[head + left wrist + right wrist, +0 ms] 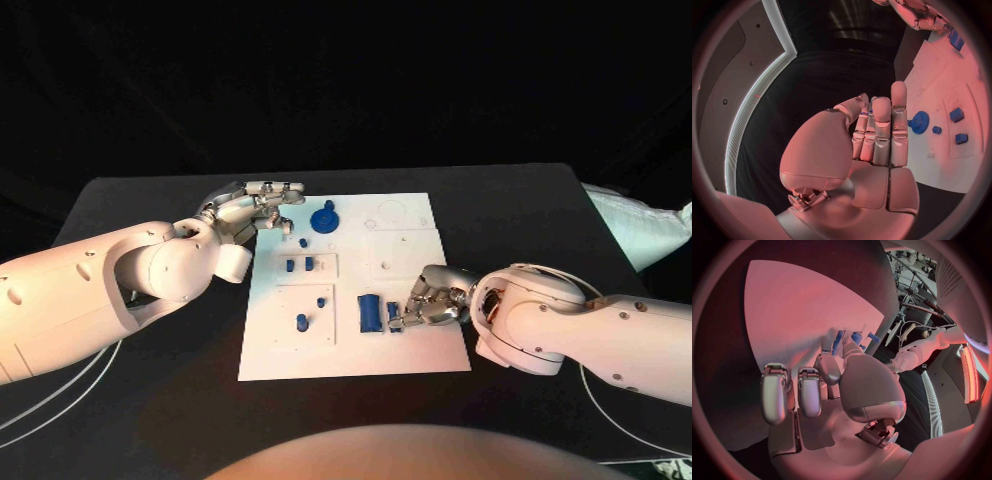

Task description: Assemble the parts on the task board

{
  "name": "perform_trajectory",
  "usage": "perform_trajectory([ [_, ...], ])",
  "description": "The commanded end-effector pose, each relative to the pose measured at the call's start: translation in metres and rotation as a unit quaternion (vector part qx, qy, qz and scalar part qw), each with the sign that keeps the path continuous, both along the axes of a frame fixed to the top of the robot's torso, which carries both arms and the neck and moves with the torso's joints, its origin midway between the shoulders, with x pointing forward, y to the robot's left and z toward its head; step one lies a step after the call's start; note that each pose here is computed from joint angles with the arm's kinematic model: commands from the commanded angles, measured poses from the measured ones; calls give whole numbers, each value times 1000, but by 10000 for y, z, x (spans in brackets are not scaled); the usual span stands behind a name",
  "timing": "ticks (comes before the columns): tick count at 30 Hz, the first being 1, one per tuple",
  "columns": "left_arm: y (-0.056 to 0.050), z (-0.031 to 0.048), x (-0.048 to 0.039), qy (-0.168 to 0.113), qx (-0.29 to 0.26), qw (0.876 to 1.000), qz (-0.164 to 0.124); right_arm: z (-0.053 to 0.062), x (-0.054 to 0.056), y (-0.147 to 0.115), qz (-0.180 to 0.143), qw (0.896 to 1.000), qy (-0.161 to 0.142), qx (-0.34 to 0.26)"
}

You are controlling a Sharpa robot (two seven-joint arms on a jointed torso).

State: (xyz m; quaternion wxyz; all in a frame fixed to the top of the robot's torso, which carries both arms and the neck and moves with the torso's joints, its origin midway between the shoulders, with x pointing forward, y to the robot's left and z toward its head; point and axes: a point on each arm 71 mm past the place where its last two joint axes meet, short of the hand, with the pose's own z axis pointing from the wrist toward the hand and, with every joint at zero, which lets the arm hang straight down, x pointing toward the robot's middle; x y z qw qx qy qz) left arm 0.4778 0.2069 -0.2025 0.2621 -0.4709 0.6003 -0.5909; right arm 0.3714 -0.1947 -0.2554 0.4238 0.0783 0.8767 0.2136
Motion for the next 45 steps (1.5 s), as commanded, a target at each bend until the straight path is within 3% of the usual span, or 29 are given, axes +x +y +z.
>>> perform_trajectory([
  [1,-20,10,-1,-4,-4,1000,-8,42,0,-7,-11,999,-11,44],
  [5,-6,-9,11,-5,-5,1000,-2,175,90,-60,-33,992,-23,116],
  [9,23,-71,23,-1,-11,1000,19,327,281,-144,-56,977,-41,201],
  [14,61,-165,43,4,-17,998,60,475,661,-309,-113,932,-64,338],
  [19,73,-211,89,-1,-22,996,89,471,987,-448,-165,890,-73,418],
  [24,116,-257,187,-6,-22,993,119,440,1251,-525,-187,866,-87,454],
  [29,171,-314,320,-12,-12,988,151,437,1473,-512,-193,851,-104,478],
  [35,154,-337,400,-26,7,986,167,408,1613,-485,-196,841,-109,492],
  [36,137,-361,380,-6,2,990,144,384,1598,-496,-208,860,-110,453],
  [41,117,-359,348,-12,8,989,149,375,1555,-453,-213,855,-114,460],
  [45,70,-351,271,-25,24,986,161,355,1448,-355,-225,843,-123,474],
])
